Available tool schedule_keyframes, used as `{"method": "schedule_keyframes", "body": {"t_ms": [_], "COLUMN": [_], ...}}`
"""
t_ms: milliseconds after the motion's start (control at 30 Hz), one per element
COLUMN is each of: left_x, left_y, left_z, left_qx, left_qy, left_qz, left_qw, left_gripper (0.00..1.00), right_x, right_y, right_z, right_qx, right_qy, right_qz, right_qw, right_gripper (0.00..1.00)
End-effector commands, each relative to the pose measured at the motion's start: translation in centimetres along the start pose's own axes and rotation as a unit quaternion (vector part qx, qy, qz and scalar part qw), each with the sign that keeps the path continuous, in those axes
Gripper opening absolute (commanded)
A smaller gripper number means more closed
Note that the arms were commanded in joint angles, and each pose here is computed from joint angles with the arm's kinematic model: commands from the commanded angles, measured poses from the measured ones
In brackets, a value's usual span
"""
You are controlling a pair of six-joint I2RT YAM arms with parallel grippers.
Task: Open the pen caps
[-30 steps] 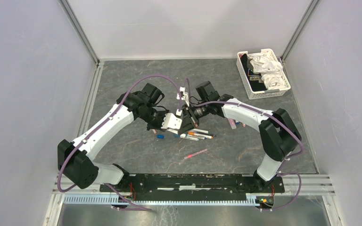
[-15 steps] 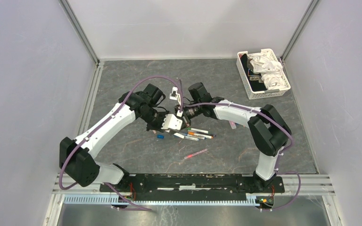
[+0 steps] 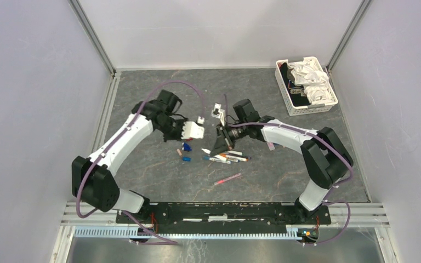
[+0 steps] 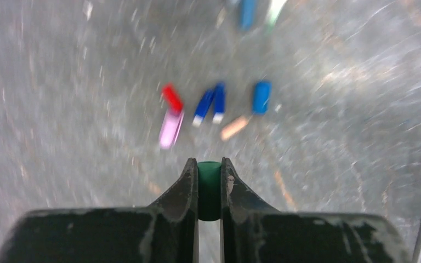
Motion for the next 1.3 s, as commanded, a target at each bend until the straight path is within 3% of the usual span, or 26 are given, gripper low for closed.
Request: {"method": "schedule_keyframes", "body": {"t_ms": [0,67,167,233,367,533,633,733,867,1000,1167,1200,1233,1267], "left_x": [2.3,1.7,0.7,-0.9,-5.0,-9.1,-10.4,-10.7,-10.7,-9.4,-5.5,-4.4,-3.2,-1.6], "left_y": [-2.7,-2.7,-2.0,-1.2,-0.3,-1.9,-2.6,-2.6,-2.3,-1.6,0.8,1.6,2.4,3.4], "left_z": [3.3,3.4,3.7,3.2,2.1,2.9,3.7,4.4,4.5,4.1,4.4,4.7,5.1,5.6], "left_qx": [0.012,0.019,0.05,0.064,0.082,0.116,0.131,0.143,0.155,0.148,0.14,0.146,0.155,0.168], "left_qy": [0.078,0.076,0.079,0.057,0.023,-0.007,0.005,0.027,0.035,0.027,0.052,0.062,0.075,0.093], "left_qz": [0.055,0.041,-0.002,-0.031,-0.022,0.047,0.074,0.072,0.069,0.057,0.023,0.015,0.007,0.0], "left_qw": [0.995,0.996,0.996,0.996,0.996,0.992,0.989,0.987,0.985,0.987,0.988,0.987,0.985,0.981], "left_gripper": [0.02,0.02,0.02,0.02,0.02,0.02,0.02,0.03,0.18,0.45,0.59,0.7,0.94,0.99], "right_x": [2.6,3.6,6.4,9.2,14.5,18.4,19.1,19.0,19.1,19.0,18.9,18.9,18.8,18.7], "right_y": [-3.6,-3.7,-3.0,-2.6,-3.0,-4.5,-5.2,-5.3,-5.5,-5.5,-6.0,-6.1,-6.0,-5.7], "right_z": [-0.4,-0.9,-2.7,-4.6,-6.9,-8.6,-9.5,-10.8,-12.1,-13.2,-13.9,-13.9,-13.9,-13.8], "right_qx": [-0.058,-0.062,-0.073,-0.093,-0.121,-0.14,-0.14,-0.144,-0.148,-0.141,-0.147,-0.146,-0.145,-0.14], "right_qy": [-0.04,-0.067,-0.174,-0.285,-0.461,-0.571,-0.607,-0.612,-0.623,-0.622,-0.624,-0.624,-0.622,-0.614], "right_qz": [0.043,0.047,0.044,0.032,0.007,-0.003,0.011,0.025,0.045,0.063,0.08,0.079,0.078,0.076], "right_qw": [0.997,0.995,0.981,0.953,0.879,0.809,0.782,0.778,0.767,0.768,0.763,0.763,0.766,0.773], "right_gripper": [0.0,0.0,0.0,0.0,0.0,0.0,0.0,0.0,0.03,0.1,0.22,0.25,0.28,0.31]}}
Point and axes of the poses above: each gripper's point midway between its finger pads, its own x axis back along the fingers, its own z axis along the line the jaws close on, y = z × x, the point moved 8 cm from there along x, back along the fingers, and after that the axes turned 12 degrees about x, right-handed, at the moved point
